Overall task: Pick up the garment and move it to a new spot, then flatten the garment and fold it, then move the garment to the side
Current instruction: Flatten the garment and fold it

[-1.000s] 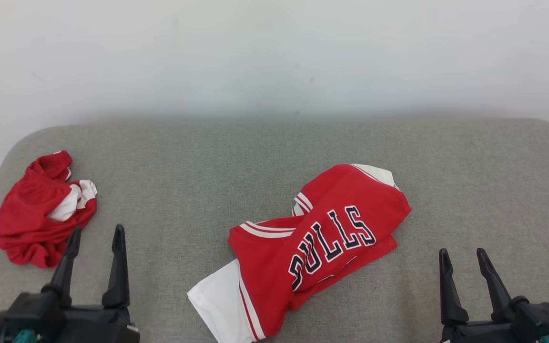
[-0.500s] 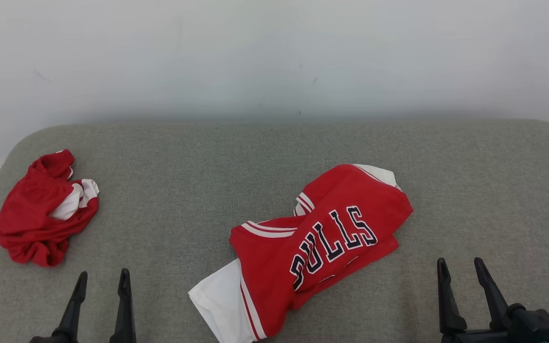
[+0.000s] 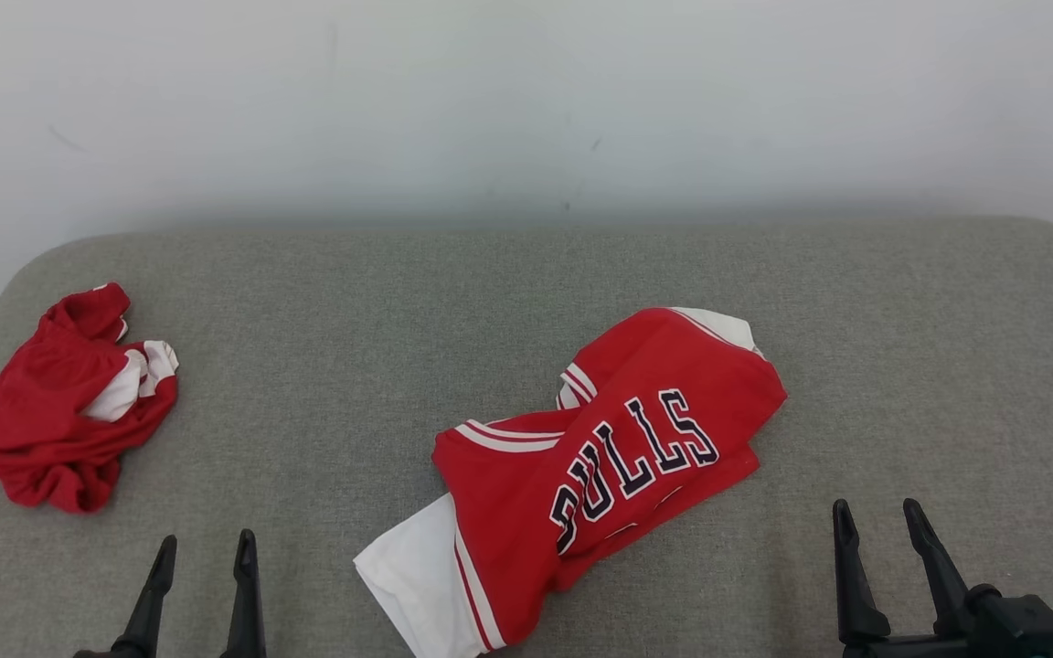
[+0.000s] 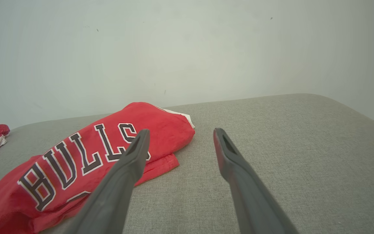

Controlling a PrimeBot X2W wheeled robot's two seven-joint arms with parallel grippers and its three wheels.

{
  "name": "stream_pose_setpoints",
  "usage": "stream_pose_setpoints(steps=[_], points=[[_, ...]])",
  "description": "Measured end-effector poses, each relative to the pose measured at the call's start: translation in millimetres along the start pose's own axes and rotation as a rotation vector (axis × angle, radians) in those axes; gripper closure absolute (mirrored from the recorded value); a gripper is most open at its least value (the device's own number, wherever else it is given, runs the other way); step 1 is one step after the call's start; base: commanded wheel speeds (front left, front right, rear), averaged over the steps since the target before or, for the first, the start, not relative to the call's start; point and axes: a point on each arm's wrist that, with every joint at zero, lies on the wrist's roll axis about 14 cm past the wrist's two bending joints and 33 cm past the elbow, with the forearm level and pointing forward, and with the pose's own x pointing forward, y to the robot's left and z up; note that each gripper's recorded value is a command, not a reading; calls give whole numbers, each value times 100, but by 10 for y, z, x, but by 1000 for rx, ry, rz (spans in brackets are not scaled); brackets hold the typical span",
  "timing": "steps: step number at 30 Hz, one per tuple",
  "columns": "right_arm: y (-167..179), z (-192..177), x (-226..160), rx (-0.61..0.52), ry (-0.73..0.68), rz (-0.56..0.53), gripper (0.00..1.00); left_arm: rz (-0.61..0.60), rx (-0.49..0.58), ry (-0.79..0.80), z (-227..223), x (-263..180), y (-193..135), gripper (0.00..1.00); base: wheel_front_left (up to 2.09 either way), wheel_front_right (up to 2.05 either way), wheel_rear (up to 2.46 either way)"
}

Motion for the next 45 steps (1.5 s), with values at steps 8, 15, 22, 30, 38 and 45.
stream_pose_setpoints(steps=[8,15,22,30,38,45], points=[[-4,1,-4,0,0,-1,0,3,0,4,-20,-6,6,0,0,0,0],[-4,-13,7,0,4,-1,0,-3,4,-4,2,78,6,0,0,0,0],[-40,-14,41,11,3,-14,0,-96,74,-88,360,579,-70,0,0,0,0],[-249,-15,16,32,2,-83,0,-339,149,-49,619,1228,-669,0,0,0,0],[-471,-63,-26,55,16,-158,0,-528,191,173,293,1571,-1126,0,0,0,0],[-673,-136,-97,65,41,-228,0,-645,247,499,-422,1560,-1289,0,0,0,0]])
